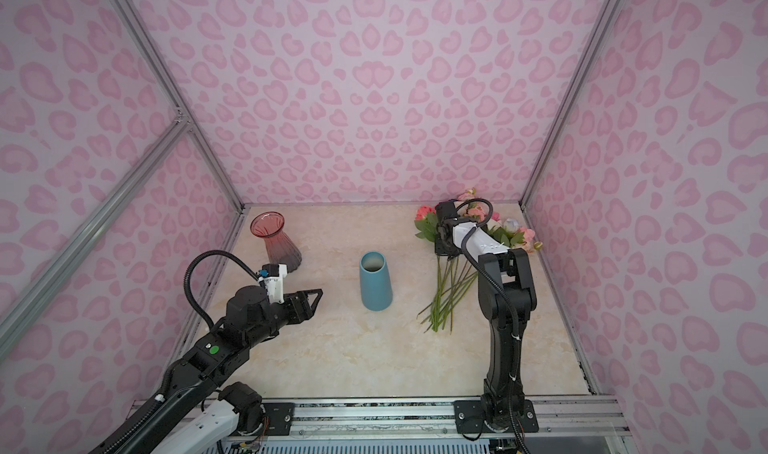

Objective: Arrange the flowers into the vase
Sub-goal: 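Grasp one pink rose stem with the right gripper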

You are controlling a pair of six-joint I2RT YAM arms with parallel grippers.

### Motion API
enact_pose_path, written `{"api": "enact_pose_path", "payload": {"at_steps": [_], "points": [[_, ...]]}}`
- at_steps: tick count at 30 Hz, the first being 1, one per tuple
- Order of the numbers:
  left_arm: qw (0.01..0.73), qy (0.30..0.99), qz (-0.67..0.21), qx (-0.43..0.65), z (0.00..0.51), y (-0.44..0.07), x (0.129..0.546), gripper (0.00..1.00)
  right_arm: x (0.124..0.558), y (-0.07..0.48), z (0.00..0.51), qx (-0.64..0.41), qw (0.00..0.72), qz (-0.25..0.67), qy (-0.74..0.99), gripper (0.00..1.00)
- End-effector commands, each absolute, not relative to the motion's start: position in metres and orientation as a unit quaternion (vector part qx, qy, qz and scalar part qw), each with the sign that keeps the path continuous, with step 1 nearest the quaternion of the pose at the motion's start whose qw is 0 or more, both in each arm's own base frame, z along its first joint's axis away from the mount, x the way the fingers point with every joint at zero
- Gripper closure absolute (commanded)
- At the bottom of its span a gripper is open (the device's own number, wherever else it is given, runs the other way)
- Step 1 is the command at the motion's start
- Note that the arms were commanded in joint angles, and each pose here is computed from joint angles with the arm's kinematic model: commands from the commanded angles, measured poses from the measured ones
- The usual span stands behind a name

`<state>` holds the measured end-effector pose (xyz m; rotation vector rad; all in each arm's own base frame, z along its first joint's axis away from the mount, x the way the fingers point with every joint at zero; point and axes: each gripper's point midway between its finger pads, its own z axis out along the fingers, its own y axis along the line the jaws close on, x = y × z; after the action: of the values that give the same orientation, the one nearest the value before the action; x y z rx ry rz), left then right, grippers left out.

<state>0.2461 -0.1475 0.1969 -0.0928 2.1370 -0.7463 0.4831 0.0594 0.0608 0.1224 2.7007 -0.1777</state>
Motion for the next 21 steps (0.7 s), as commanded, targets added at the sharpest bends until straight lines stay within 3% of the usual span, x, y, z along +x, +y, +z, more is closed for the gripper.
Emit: {"api": "enact_pose_path", "payload": {"at_steps": [1, 7, 13, 21], "points": [[0.433, 0.845, -0.312, -0.032, 0.211, -0.152, 0.249, 0.24, 0.481, 0.058, 0.07, 0.039, 0.227, -0.07, 0.971, 0.93], [0.429, 0.844, -0.321, -0.024, 0.217, -0.158, 0.251, 0.25, 0.481, 0.054, 0.071, 0.045, 0.235, -0.071, 0.968, 0.91], [0.425, 0.847, -0.319, -0.026, 0.217, -0.158, 0.25, 0.26, 0.477, 0.05, 0.079, 0.057, 0.263, -0.074, 0.96, 0.95], [0.43, 0.842, -0.324, -0.028, 0.223, -0.157, 0.25, 0.27, 0.473, 0.058, 0.144, 0.06, 0.343, -0.06, 0.935, 0.97]]}}
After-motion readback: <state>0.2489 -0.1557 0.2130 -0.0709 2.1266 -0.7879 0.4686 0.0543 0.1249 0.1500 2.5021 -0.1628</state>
